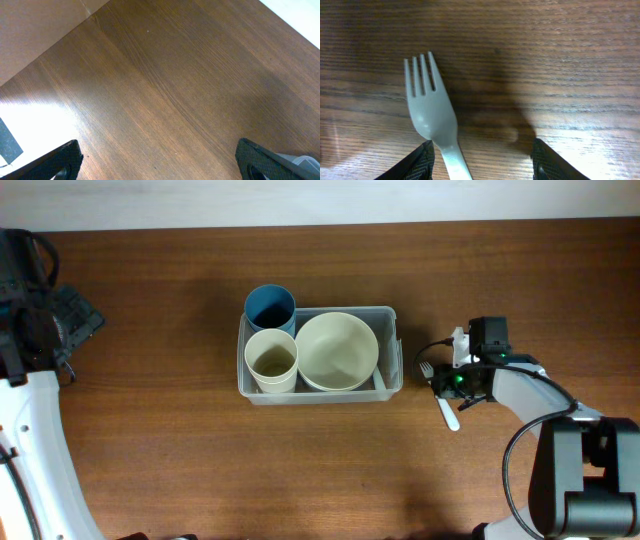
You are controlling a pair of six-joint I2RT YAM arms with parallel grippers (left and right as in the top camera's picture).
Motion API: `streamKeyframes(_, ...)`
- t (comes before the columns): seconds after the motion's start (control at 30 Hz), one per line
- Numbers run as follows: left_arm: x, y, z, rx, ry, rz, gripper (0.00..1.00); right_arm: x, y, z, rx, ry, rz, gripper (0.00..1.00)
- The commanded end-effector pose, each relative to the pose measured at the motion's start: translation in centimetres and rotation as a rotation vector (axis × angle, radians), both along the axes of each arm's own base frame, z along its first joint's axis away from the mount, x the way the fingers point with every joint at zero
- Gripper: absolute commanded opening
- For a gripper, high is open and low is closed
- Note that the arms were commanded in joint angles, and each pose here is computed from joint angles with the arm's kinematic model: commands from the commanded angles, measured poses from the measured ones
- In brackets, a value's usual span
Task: Pack container
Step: 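Lift the white fork with the right gripper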
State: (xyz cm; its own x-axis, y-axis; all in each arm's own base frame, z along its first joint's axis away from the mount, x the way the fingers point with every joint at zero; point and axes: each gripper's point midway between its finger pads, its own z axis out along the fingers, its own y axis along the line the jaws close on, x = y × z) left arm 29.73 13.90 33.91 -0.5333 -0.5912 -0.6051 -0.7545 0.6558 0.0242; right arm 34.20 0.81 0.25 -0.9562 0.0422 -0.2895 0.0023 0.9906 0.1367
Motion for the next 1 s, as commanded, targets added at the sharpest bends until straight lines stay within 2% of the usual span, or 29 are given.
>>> streamKeyframes(0.0,0.0,0.1,-0.2,-0.008,0.001,0.014,1.00,-1.7,1.4,-2.1,0.076,0.067,0.055,0.57)
streamKeyframes(0.57,0.0,0.1,-0.2,-0.008,0.001,0.014,1.00,-0.3,2.0,-1.9,0.094,-0.002,0.123,0.57)
streamKeyframes(0.97,0.0,0.1,-0.2,-0.008,0.001,0.014,1.00,-0.2,1.9,-5.0,0.090,0.034,0.118,0.57)
